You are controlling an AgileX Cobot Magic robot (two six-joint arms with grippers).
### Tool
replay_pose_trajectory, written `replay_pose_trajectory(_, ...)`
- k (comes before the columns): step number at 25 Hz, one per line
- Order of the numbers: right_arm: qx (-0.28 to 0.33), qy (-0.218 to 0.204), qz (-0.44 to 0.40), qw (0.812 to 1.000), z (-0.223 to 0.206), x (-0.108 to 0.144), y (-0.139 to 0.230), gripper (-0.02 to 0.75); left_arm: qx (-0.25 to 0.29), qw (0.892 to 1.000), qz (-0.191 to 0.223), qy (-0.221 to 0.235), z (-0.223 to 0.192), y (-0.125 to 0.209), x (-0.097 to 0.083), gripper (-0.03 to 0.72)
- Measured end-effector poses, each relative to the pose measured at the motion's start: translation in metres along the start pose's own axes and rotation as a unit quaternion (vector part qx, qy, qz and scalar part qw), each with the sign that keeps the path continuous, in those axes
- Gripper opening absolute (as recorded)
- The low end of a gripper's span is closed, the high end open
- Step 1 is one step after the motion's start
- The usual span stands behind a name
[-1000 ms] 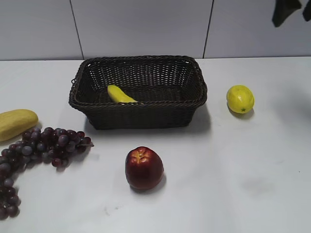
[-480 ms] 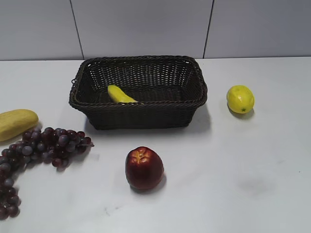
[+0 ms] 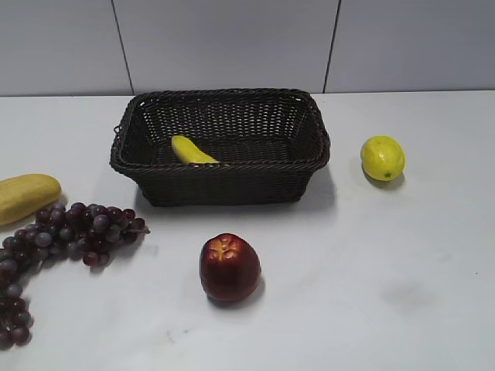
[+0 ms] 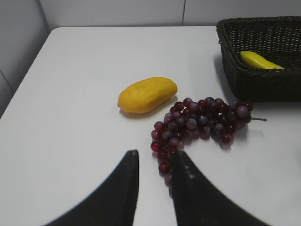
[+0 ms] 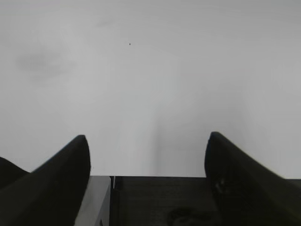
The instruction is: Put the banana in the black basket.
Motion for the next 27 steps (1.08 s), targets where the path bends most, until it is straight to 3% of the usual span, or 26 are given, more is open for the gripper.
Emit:
replay_pose_trajectory(9, -0.125, 0.014, 0.010, 0.992, 0.030, 0.008, 0.056, 0.573, 0.000, 1.000, 0.000, 0.000, 0.000, 0.000, 0.000, 0.237)
replay_pose_trajectory(17, -0.271, 0.032, 0.020, 0.962, 0.069, 0.011, 0.075, 0.573, 0.000, 1.000, 0.000, 0.000, 0.000, 0.000, 0.000, 0.237)
replay_pose_trajectory(23, -0.337, 0.041, 0.024, 0.940, 0.085, 0.014, 0.087, 0.573, 0.000, 1.000, 0.000, 0.000, 0.000, 0.000, 0.000, 0.237)
replay_pose_trajectory(27, -0.348, 0.044, 0.025, 0.936, 0.087, 0.013, 0.091, 0.573, 0.000, 1.000, 0.000, 0.000, 0.000, 0.000, 0.000, 0.237)
Point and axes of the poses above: a point on each arm's last joint axis where the gripper is mounted, z pointing back along that axis away from the gripper, x along the wrist's bending axis when the last joint is at zero, y = z × x, the point moved 7 cm from there along -z, pointing out along that axis toward the gripper, and after that the axes turned 2 degrees about z, right-handed, at the moved point
